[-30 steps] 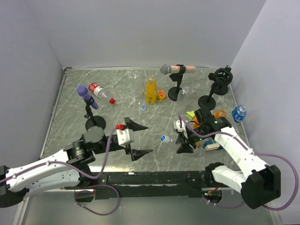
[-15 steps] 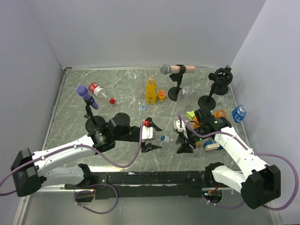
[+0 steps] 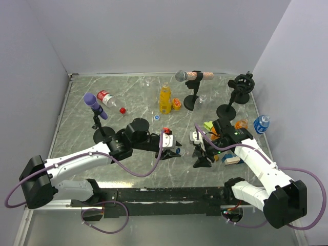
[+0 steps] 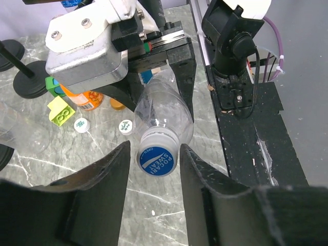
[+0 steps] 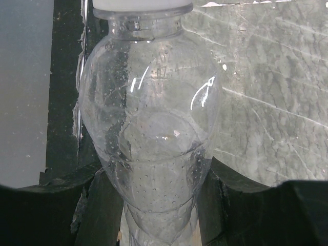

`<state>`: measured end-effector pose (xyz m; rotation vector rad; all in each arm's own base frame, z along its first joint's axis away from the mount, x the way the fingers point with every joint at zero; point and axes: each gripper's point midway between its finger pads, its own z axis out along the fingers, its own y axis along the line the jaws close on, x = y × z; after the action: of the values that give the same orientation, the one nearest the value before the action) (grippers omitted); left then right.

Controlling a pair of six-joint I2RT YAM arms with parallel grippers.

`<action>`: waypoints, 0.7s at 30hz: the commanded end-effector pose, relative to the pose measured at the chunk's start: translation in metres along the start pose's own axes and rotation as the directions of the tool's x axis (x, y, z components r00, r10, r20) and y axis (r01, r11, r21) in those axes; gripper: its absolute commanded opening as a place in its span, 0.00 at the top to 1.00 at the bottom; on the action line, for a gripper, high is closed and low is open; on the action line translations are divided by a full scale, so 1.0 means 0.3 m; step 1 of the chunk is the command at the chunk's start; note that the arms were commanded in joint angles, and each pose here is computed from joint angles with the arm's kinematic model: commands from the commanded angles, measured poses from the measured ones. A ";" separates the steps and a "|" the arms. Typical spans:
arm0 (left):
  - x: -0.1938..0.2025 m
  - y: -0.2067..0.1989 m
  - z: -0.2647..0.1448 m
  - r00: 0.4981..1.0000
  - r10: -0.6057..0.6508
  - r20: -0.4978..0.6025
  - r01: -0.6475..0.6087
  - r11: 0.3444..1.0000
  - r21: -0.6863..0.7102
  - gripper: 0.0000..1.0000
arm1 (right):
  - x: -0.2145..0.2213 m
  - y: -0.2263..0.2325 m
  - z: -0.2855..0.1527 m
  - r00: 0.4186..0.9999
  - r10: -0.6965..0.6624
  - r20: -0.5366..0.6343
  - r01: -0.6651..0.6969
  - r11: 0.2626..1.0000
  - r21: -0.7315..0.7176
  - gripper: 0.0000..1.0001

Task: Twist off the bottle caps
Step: Unscrew the bottle cap from the plastic bottle.

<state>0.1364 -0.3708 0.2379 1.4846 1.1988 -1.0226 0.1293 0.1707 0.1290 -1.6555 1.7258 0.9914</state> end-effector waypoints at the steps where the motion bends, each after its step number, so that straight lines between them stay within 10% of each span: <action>1: -0.065 0.004 -0.002 0.998 0.037 0.042 -0.038 0.999 0.027 0.54 | -0.019 -0.003 0.004 0.999 -0.046 0.024 0.046 0.999 -0.003 0.81; 15: -0.094 -0.021 0.007 0.976 -0.211 0.046 0.208 0.977 0.048 0.90 | -0.020 -0.004 0.004 0.999 -0.048 0.023 0.048 0.999 -0.002 0.81; 21: -0.143 0.017 0.037 0.715 -0.698 0.052 0.699 0.711 -0.068 0.99 | -0.019 -0.006 0.004 0.999 -0.045 0.021 0.045 0.999 -0.002 0.81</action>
<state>0.1334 -0.3734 0.2373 1.2828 1.5612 -1.2299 0.1257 0.1693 0.1280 -1.6553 1.7454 1.0029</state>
